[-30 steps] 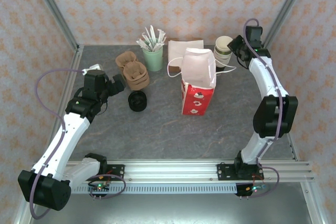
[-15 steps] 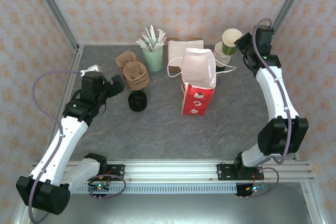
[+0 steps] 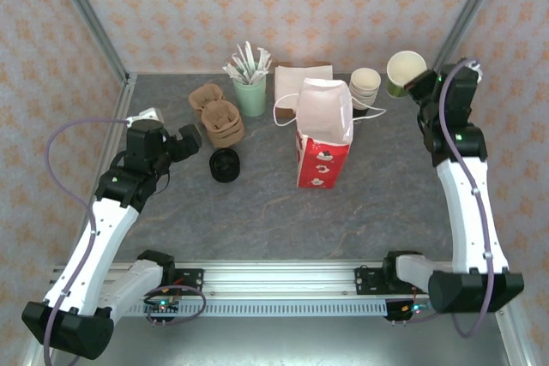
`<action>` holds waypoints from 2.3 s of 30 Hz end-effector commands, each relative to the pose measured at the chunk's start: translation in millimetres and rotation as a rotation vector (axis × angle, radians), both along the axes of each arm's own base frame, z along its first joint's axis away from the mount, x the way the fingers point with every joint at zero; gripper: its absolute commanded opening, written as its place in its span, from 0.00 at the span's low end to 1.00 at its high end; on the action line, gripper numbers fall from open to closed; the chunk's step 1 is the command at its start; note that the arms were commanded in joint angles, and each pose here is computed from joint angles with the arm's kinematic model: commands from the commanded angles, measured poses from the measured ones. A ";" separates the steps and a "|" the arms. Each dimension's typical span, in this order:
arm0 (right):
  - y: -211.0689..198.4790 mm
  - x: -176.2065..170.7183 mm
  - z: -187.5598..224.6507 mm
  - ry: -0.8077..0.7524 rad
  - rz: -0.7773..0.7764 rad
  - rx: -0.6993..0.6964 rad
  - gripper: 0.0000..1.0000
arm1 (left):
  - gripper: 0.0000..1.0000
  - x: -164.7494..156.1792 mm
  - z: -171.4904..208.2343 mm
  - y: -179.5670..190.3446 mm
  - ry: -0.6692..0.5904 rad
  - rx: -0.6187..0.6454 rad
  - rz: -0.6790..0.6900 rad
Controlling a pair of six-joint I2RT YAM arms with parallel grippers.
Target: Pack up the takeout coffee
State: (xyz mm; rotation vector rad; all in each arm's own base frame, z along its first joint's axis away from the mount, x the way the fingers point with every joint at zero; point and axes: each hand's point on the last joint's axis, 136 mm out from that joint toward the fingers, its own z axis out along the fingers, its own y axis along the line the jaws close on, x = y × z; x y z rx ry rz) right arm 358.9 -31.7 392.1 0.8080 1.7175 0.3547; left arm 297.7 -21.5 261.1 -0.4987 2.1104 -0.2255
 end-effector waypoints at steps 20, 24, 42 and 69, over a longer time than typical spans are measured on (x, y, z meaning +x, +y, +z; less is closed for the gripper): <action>61.0 -145.3 -190.1 0.556 0.268 0.152 0.00 | 1.00 -17.0 -23.5 -18.0 0.039 -0.057 -0.075; 93.2 -155.1 -208.2 0.534 0.393 0.188 0.00 | 1.00 -18.2 -32.0 -17.3 0.052 -0.055 -0.072; 266.2 -156.0 -190.5 0.220 0.930 0.100 0.00 | 1.00 -13.7 -94.6 -22.8 0.243 -0.060 -0.066; 371.5 -98.7 -232.8 0.261 0.900 -0.115 0.00 | 0.55 28.3 -141.7 -56.1 0.352 -0.169 -0.137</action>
